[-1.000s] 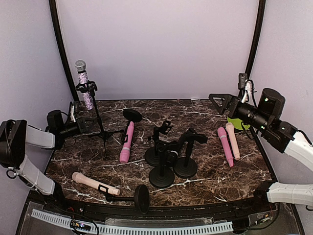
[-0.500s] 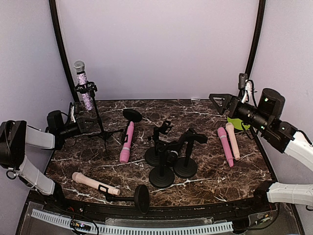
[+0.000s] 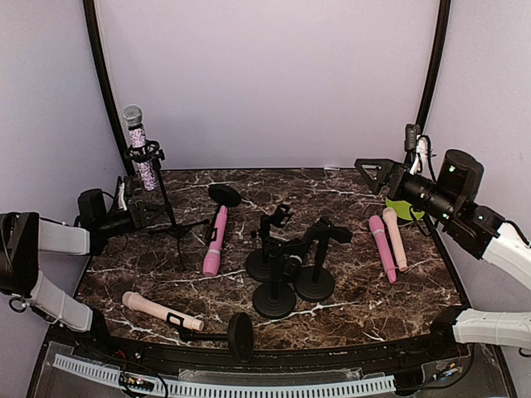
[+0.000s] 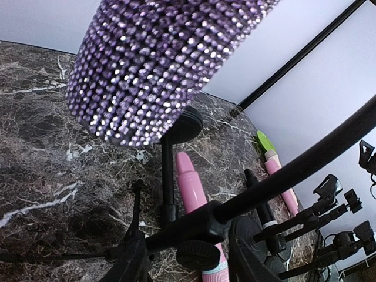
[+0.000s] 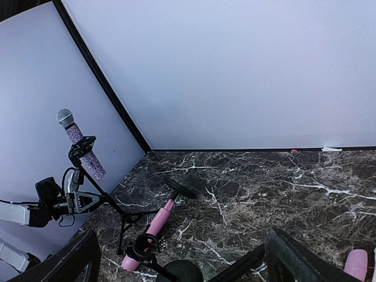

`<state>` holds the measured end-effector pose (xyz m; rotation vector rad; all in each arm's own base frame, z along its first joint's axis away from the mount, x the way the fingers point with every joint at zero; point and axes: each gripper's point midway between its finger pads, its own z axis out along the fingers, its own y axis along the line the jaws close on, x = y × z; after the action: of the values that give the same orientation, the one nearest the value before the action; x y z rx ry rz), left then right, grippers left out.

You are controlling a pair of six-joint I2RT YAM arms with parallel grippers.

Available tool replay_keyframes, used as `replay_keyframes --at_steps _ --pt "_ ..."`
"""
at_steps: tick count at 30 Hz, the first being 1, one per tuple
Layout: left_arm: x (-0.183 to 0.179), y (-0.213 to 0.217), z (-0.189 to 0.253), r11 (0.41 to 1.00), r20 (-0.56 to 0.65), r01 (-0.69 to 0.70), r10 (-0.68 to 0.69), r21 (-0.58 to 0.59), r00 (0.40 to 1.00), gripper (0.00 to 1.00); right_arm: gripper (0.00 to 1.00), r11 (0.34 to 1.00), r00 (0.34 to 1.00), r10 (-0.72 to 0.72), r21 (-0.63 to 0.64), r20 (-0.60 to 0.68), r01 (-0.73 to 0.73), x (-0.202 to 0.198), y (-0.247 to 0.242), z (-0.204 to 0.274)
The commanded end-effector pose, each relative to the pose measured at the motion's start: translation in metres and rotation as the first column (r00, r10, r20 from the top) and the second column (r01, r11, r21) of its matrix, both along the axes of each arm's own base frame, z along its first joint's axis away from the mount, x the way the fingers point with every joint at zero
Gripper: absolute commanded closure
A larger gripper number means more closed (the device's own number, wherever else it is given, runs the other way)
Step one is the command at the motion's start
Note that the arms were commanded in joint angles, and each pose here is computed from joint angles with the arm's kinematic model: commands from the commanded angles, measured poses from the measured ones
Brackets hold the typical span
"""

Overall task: Remove the microphone from the stand
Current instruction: Unscrew the knob on the microphone stand.

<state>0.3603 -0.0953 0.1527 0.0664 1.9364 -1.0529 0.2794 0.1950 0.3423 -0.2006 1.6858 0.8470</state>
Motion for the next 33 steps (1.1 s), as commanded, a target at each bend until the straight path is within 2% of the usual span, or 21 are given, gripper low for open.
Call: replay_keyframes --at_steps 1,6,12,21,25,33 --pt "-0.006 0.001 0.007 1.000 0.042 0.000 -0.001 0.030 0.999 0.48 0.01 1.000 1.000 -0.010 0.004 0.024 0.010 -0.001 -0.004 0.005" --pt "-0.009 0.000 0.011 0.999 0.078 0.002 -0.006 0.047 0.997 0.40 0.01 1.000 1.000 -0.010 0.002 0.021 0.010 -0.001 -0.004 0.004" --pt "-0.015 0.002 0.024 0.995 0.168 -0.014 -0.003 0.100 0.986 0.38 0.01 1.000 1.000 -0.013 0.000 0.023 0.013 -0.001 -0.005 0.004" --pt "-0.030 -0.012 0.039 0.956 0.359 -0.048 -0.061 0.289 0.931 0.38 0.01 1.000 1.000 -0.008 -0.002 0.021 0.008 0.000 -0.003 0.003" --pt "-0.033 -0.013 0.032 0.929 0.383 -0.074 -0.076 0.364 0.921 0.40 0.01 1.000 1.000 -0.007 -0.001 0.020 0.007 0.000 -0.003 0.002" --pt "-0.021 -0.014 0.014 0.910 0.319 -0.035 -0.108 0.413 0.942 0.46 0.01 1.000 1.000 0.001 0.000 0.021 -0.001 -0.001 -0.002 0.004"
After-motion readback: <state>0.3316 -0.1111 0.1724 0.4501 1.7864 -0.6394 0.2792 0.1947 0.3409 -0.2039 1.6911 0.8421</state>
